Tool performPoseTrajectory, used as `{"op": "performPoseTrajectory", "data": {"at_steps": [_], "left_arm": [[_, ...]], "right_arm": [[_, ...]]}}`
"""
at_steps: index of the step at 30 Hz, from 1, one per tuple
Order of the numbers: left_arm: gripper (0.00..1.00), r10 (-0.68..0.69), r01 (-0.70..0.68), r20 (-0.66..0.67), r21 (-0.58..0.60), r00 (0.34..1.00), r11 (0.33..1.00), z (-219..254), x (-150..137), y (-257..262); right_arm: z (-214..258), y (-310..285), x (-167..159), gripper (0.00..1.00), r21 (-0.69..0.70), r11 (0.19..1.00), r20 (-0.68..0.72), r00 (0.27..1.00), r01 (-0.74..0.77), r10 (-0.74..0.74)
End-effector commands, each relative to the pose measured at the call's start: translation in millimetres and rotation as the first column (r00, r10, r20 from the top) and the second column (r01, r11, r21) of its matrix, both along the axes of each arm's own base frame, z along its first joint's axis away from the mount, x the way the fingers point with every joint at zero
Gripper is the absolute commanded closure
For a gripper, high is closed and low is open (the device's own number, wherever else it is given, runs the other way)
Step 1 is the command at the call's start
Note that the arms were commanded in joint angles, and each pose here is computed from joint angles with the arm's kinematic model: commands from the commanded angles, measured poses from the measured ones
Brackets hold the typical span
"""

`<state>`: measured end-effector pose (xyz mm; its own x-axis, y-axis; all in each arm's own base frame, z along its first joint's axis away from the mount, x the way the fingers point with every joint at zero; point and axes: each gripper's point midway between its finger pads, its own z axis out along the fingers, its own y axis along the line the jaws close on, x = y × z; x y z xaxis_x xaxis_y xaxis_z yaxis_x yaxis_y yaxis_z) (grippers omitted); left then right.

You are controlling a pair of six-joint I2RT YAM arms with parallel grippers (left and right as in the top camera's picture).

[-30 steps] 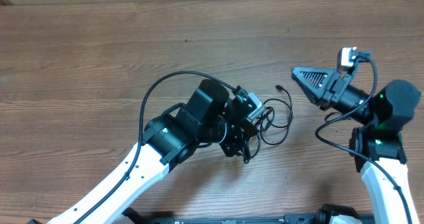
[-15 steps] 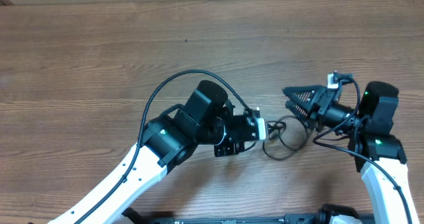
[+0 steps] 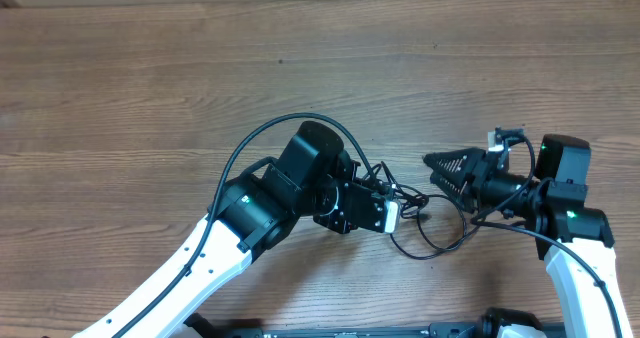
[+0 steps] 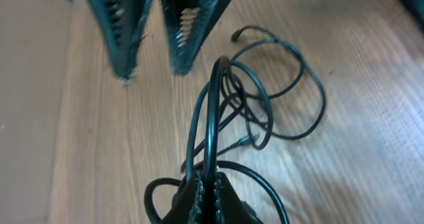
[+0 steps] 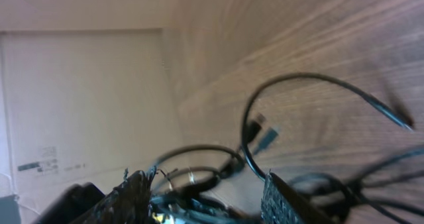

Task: Untangle cables
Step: 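Move the open right gripper back to the bundle held by the left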

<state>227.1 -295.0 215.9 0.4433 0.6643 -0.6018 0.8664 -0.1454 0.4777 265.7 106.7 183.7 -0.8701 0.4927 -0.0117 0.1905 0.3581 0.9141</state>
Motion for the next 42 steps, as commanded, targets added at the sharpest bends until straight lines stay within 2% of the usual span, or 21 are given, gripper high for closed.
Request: {"op": "performPoseTrajectory", "data": {"at_steps": [1, 12, 18, 22, 28, 36, 42], "left_arm": [[0.96, 0.022, -0.023, 0.095, 0.015, 0.995, 1.000, 13.4, 8.8, 4.5], [0.96, 0.010, -0.007, 0.132, -0.027, 0.991, 1.000, 23.7, 12.5, -2.4], [0.96, -0.005, 0.014, 0.145, -0.061, 0.989, 0.998, 30.7, 12.4, -7.9], [0.96, -0.003, 0.014, 0.154, -0.070, 0.988, 0.997, 33.3, 13.7, -9.1], [0.96, 0.010, 0.004, 0.154, -0.089, 0.988, 0.996, 36.9, 15.7, -10.8], [0.96, 0.058, -0.031, 0.157, -0.169, 0.986, 0.985, 53.8, 23.6, -17.9], [0.96, 0.087, -0.049, 0.161, -0.227, 0.983, 0.973, 66.8, 28.6, -22.4]], "right_arm": [[-2.0, 0.2, -7.3, 0.48, -0.056, 0.997, 0.048, 0.998, -0.045, 0.048], [-13.3, 5.9, -26.4, 0.48, -0.067, 0.993, -0.014, 0.995, -0.098, 0.097], [-14.3, 25.0, -35.6, 0.49, -0.076, 0.981, -0.012, 0.984, -0.178, 0.177], [-22.5, 34.7, -41.2, 0.63, -0.131, 0.968, -0.026, 0.976, -0.216, 0.215], [-33.4, 44.6, -48.1, 0.63, -0.207, 0.944, -0.044, 0.966, -0.258, 0.254], [-46.7, 41.5, -52.7, 0.61, -0.282, 0.924, -0.087, 0.966, -0.258, 0.243], [-47.5, 41.1, -53.7, 0.62, -0.283, 0.924, -0.094, 0.966, -0.259, 0.242]]}}
